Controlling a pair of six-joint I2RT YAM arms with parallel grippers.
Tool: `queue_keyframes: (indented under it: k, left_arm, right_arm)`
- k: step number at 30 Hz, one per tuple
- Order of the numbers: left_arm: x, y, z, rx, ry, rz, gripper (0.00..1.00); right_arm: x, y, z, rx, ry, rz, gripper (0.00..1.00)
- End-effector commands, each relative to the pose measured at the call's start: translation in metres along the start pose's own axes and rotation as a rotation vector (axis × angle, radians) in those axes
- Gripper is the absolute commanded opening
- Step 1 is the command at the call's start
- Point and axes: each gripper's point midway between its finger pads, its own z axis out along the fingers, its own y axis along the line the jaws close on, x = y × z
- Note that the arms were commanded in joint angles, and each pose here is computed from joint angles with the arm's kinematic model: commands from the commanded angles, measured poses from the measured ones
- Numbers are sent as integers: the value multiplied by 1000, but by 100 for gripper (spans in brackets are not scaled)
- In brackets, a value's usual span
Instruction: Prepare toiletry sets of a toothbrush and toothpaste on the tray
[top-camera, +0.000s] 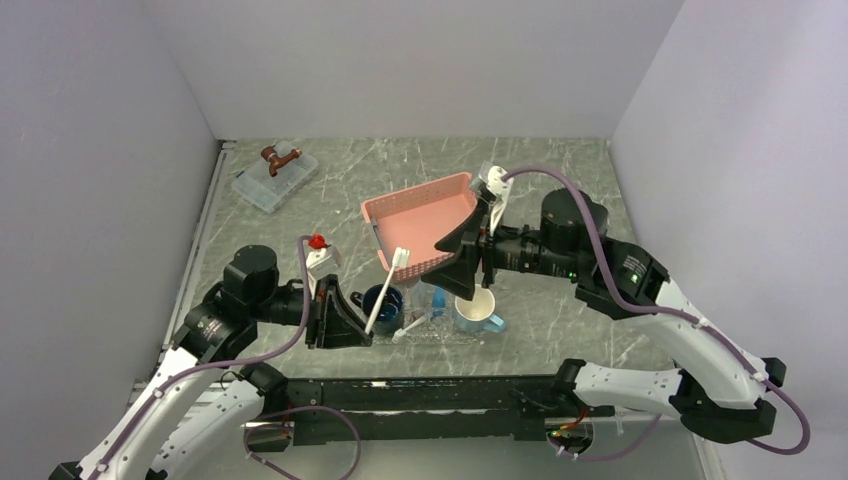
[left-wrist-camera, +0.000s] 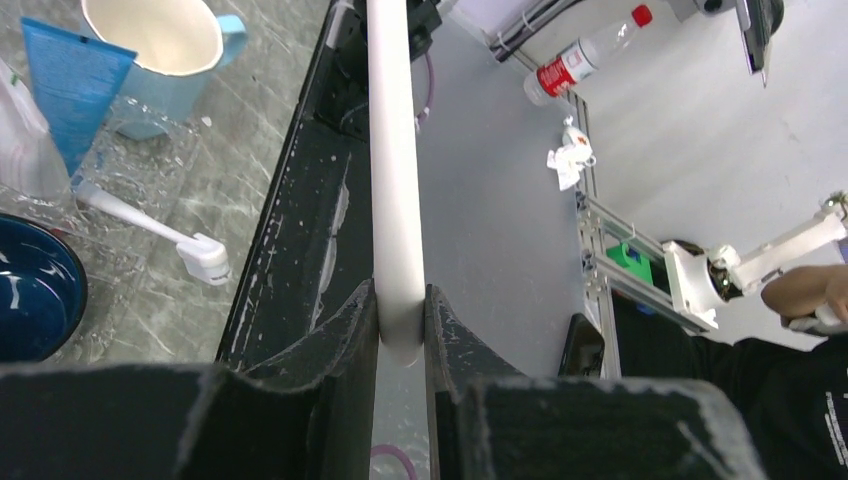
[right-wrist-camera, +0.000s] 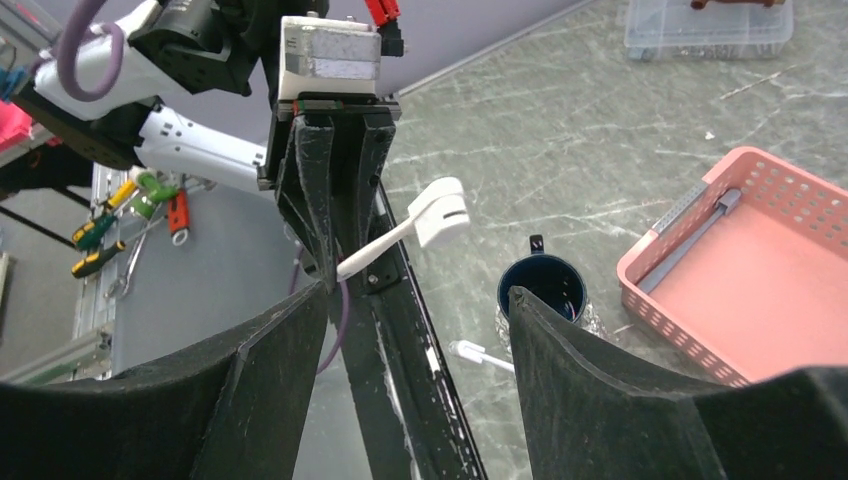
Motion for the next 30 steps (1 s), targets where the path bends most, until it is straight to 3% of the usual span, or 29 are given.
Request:
queue_keyframes:
  k: [1,23,30]
  left_arm:
    - [4,-15,-4,72,39,60,0]
    - [27,-29,-3,159,93,47,0]
    - [29,-28,-2,153,112,48,0]
  right_arm:
    - [7,3,2,-33,96,-5,69]
    - [15,34,25,-335,266,59,70]
    - [28,39,30,-408,331,86,56]
